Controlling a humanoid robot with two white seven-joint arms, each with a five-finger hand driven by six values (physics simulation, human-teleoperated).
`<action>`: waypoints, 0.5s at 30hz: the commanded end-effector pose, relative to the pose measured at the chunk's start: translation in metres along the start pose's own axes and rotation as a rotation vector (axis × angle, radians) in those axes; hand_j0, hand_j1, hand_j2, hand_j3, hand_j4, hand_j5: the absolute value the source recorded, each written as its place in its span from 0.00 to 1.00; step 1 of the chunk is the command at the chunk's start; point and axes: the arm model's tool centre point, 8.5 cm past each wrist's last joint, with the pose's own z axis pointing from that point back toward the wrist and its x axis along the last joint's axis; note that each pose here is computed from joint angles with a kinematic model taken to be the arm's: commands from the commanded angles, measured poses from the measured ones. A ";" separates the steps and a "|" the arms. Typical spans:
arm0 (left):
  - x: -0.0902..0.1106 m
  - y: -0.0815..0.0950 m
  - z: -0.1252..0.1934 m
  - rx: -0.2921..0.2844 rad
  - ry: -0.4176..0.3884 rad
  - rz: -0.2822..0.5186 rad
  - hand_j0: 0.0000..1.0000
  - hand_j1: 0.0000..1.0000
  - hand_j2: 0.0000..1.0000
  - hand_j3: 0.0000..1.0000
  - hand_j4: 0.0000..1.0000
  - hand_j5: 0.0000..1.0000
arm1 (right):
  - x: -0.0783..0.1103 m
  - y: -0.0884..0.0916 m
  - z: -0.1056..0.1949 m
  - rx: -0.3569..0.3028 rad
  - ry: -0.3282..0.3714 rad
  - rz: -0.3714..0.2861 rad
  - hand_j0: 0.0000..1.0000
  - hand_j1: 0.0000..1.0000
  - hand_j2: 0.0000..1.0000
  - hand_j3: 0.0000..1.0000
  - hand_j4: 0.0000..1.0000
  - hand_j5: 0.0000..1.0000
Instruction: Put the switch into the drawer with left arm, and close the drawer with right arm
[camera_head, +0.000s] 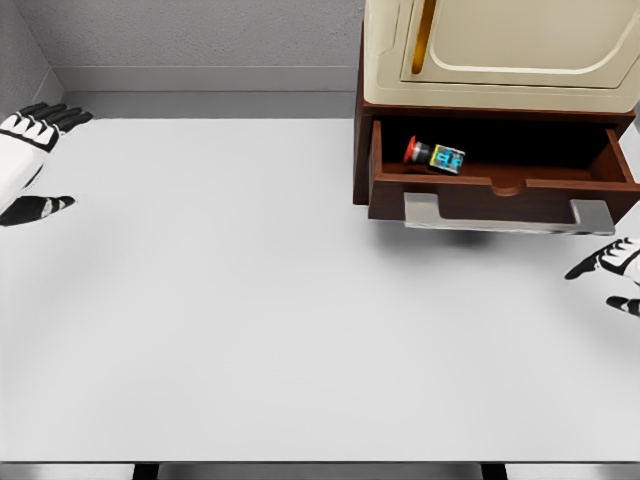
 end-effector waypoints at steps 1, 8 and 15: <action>-0.036 -0.014 0.019 -0.060 0.105 0.038 1.00 1.00 1.00 1.00 1.00 1.00 | 0.000 0.000 0.000 -0.009 -0.001 -0.010 0.65 0.65 0.65 0.65 0.65 0.65; -0.006 -0.045 -0.001 -0.115 0.018 0.084 1.00 1.00 1.00 1.00 1.00 1.00 | -0.015 0.006 -0.002 -0.001 0.041 -0.012 0.66 0.66 0.66 0.66 0.66 0.66; 0.002 -0.054 -0.006 -0.104 0.016 0.110 1.00 1.00 1.00 1.00 1.00 1.00 | -0.024 0.009 -0.009 0.010 0.052 -0.017 0.67 0.67 0.67 0.67 0.67 0.67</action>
